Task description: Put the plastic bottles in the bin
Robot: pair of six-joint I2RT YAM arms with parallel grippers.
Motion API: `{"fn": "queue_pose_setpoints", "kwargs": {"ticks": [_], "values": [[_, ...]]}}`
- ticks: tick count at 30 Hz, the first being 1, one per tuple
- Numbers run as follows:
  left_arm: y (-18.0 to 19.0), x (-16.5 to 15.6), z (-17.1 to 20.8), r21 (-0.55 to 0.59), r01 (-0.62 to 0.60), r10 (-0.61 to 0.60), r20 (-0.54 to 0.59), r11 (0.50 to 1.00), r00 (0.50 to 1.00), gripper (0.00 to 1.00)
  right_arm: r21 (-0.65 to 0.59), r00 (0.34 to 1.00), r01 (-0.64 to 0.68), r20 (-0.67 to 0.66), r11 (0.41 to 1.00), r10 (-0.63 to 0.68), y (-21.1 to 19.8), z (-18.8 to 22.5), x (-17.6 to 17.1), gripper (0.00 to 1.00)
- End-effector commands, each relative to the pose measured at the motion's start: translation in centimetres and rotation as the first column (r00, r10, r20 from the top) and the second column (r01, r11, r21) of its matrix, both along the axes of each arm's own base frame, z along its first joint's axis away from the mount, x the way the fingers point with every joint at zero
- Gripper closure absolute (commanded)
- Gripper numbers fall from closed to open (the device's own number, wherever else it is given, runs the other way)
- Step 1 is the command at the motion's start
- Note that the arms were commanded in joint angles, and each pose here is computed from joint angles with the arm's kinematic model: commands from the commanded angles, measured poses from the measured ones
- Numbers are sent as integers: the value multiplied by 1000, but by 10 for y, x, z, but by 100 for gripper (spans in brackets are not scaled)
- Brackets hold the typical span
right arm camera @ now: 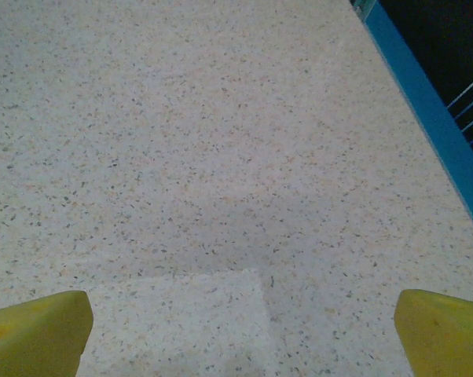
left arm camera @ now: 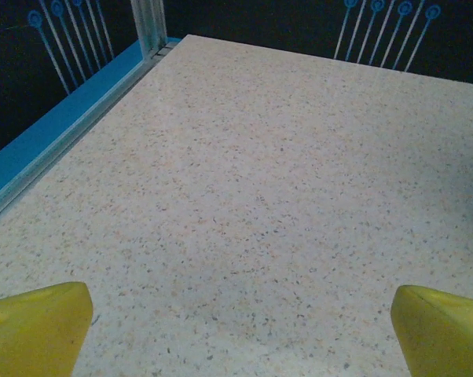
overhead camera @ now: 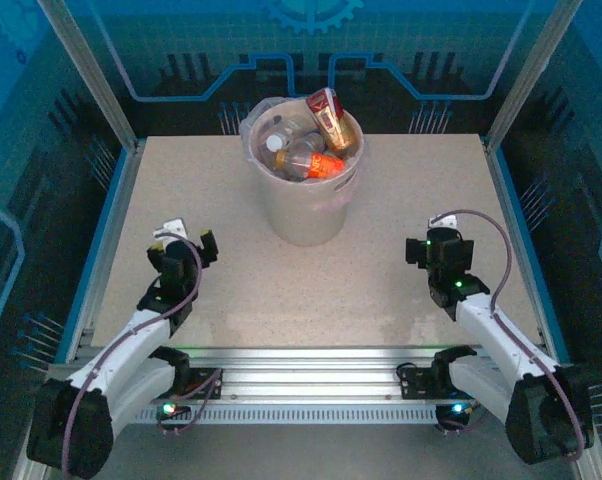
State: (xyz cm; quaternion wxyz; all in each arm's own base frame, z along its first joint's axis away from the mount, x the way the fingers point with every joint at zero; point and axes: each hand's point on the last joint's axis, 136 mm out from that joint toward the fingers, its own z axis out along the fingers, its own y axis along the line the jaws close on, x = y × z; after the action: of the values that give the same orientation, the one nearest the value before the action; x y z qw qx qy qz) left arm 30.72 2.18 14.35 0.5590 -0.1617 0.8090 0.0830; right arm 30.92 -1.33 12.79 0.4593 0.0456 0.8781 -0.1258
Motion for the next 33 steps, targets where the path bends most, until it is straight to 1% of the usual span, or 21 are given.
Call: {"fn": "queue_pose_setpoints", "kwargs": {"ticks": [1,10,16,21,22,24,25,28,29,33], "values": [[-7,14,14,43,75,-79,110,996,991,1,22,997,-44,63,999,43,3,4,18,0],[0,38,-13,52,120,-125,112,991,986,1,50,986,-122,118,991,116,15,-8,41,0],[-8,58,-13,54,168,-174,162,984,971,1,36,980,-152,137,988,146,18,-11,48,0],[-11,74,-39,58,194,-200,132,979,971,1,36,973,-179,157,983,171,22,-11,55,0],[-12,77,-38,72,199,-207,143,977,968,1,34,971,-184,159,982,177,23,-12,56,0],[-14,77,-43,41,223,-226,105,974,969,1,30,969,-192,163,981,185,24,-11,58,0],[-17,80,-42,41,244,-248,110,969,963,1,28,967,-195,170,980,188,24,-10,59,0],[-20,91,-49,-1,284,-284,37,959,958,1,26,961,-214,183,976,206,27,-9,63,0],[-19,90,-48,-18,293,-292,48,956,955,1,27,959,-222,187,975,213,28,-9,64,0],[-18,90,-49,-22,288,-287,48,957,957,1,20,949,-250,206,968,241,33,-7,71,0]]}}
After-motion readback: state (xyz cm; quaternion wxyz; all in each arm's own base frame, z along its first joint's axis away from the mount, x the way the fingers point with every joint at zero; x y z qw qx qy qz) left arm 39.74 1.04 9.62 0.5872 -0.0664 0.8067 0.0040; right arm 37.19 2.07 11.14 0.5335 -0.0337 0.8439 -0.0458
